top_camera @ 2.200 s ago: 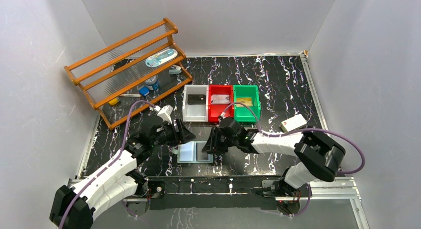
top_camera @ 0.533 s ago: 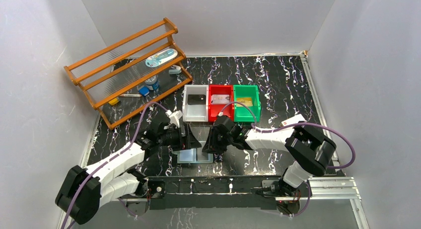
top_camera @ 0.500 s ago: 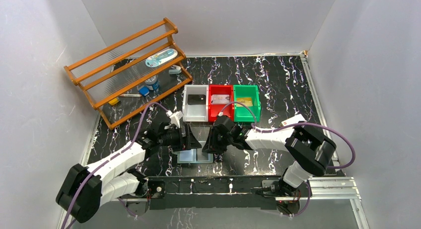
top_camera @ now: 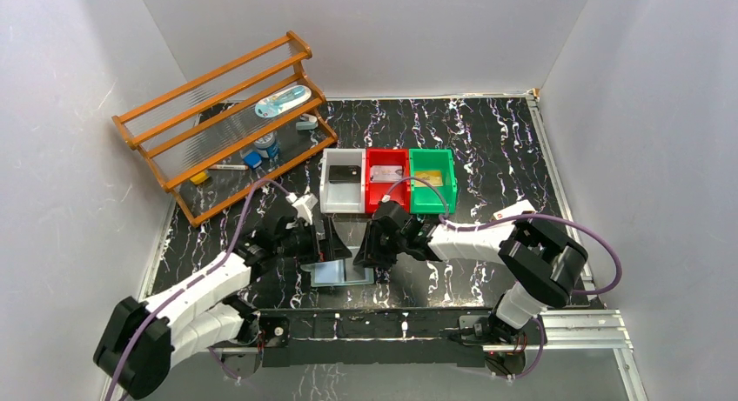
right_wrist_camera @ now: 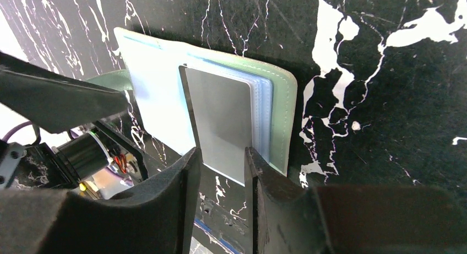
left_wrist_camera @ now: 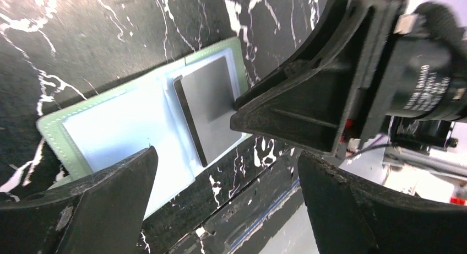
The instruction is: Take the credit cards out of the card holder
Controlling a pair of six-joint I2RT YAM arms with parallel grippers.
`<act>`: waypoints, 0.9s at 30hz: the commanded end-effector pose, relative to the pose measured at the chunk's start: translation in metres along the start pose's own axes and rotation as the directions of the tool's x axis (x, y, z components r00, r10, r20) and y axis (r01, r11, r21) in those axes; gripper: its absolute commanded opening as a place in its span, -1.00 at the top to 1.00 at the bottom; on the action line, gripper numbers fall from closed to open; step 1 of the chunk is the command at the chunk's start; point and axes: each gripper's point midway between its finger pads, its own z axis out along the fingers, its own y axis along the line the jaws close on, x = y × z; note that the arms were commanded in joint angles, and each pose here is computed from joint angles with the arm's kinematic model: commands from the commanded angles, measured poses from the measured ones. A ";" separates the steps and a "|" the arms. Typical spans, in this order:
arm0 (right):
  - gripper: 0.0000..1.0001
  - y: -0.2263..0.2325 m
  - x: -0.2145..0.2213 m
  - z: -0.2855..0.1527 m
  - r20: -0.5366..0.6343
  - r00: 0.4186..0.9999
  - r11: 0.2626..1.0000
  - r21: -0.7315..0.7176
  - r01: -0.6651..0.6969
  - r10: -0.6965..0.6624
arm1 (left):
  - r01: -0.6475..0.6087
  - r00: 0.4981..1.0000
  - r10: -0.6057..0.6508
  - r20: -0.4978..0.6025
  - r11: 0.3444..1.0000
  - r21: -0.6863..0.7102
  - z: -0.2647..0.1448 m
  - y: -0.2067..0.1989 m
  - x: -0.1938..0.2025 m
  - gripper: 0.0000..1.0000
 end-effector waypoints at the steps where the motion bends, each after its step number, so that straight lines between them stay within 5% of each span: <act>1: 0.13 -0.005 -0.001 0.000 0.013 1.000 1.000 0.024 -0.006 0.006 | -0.019 0.988 0.020 0.152 1.000 -0.012 -0.018 -0.005 -0.022 -0.97; 8: 0.12 -0.002 0.004 0.000 -0.006 1.000 1.000 -0.010 -0.024 0.024 | -0.002 0.972 -0.043 0.229 0.981 0.193 -0.026 -0.033 -0.023 -0.97; 14: 0.12 0.002 -0.004 -0.007 0.035 0.999 1.000 -0.004 -0.021 0.021 | 0.049 0.999 -0.049 -0.007 0.991 0.126 -0.005 -0.026 -0.001 -0.82; 27: 0.13 0.007 -0.003 0.001 -0.006 1.000 1.000 0.011 -0.029 0.029 | 0.057 0.997 -0.054 -0.059 0.997 0.045 0.007 -0.014 0.007 -0.46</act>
